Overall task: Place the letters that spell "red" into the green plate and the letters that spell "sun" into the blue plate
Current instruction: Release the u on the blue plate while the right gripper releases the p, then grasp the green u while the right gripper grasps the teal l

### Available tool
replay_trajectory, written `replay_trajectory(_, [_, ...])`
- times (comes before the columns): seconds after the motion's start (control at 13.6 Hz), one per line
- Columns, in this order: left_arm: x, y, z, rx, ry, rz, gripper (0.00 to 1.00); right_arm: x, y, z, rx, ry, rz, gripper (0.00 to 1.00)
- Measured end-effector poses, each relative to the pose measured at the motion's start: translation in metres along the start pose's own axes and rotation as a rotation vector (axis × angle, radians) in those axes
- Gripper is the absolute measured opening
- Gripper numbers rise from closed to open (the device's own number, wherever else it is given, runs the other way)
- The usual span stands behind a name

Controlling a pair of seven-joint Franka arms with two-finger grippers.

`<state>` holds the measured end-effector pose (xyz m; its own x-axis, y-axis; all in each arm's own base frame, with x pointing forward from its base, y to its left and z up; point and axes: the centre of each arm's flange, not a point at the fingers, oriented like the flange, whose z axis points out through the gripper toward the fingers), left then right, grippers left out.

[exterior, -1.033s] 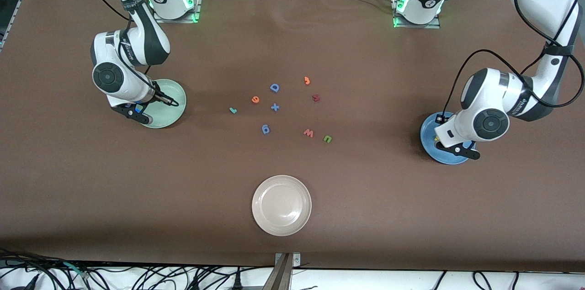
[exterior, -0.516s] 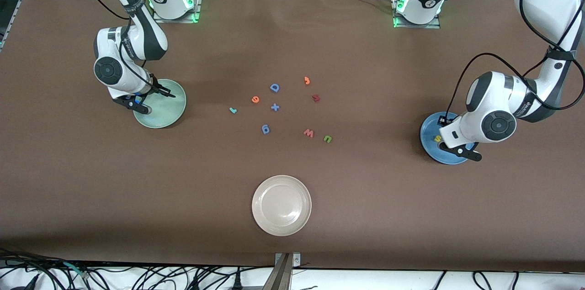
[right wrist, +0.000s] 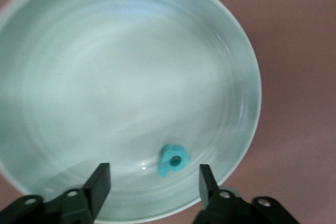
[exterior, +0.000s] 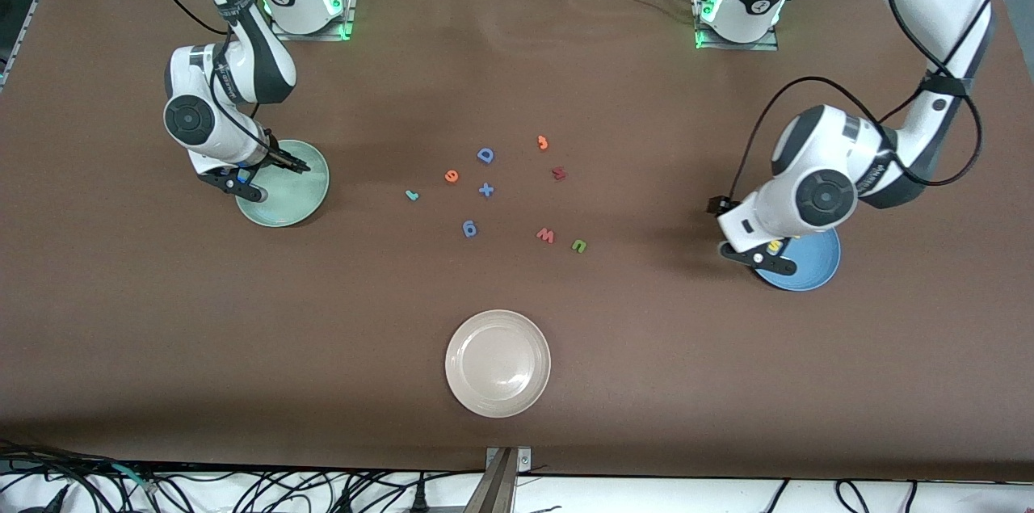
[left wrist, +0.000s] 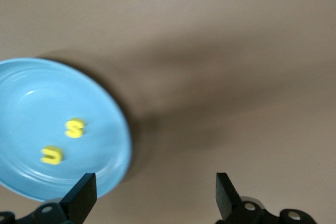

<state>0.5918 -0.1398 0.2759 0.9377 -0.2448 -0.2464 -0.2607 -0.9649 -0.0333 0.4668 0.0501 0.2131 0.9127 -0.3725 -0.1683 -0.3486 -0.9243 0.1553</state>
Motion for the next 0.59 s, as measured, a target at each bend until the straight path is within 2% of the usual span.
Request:
replay_trajectory(0.15, [0.01,0.056,-0.018,0.001,0.047,-0.04,1.0,-0.004,-0.03,-0.037,0.035,0.046,0.008,0.99])
replay_trajectory(0.37, [0.028,0.139,-0.034,-0.029,0.097,-0.144,1.0,-0.03,-0.102,-0.093,0.062,0.083,0.068,0.99])
replay_trajectory(0.59, [0.038,0.185,-0.007,-0.054,0.089,-0.172,1.0,-0.055,-0.158,-0.11,0.094,0.093,0.077,0.99])
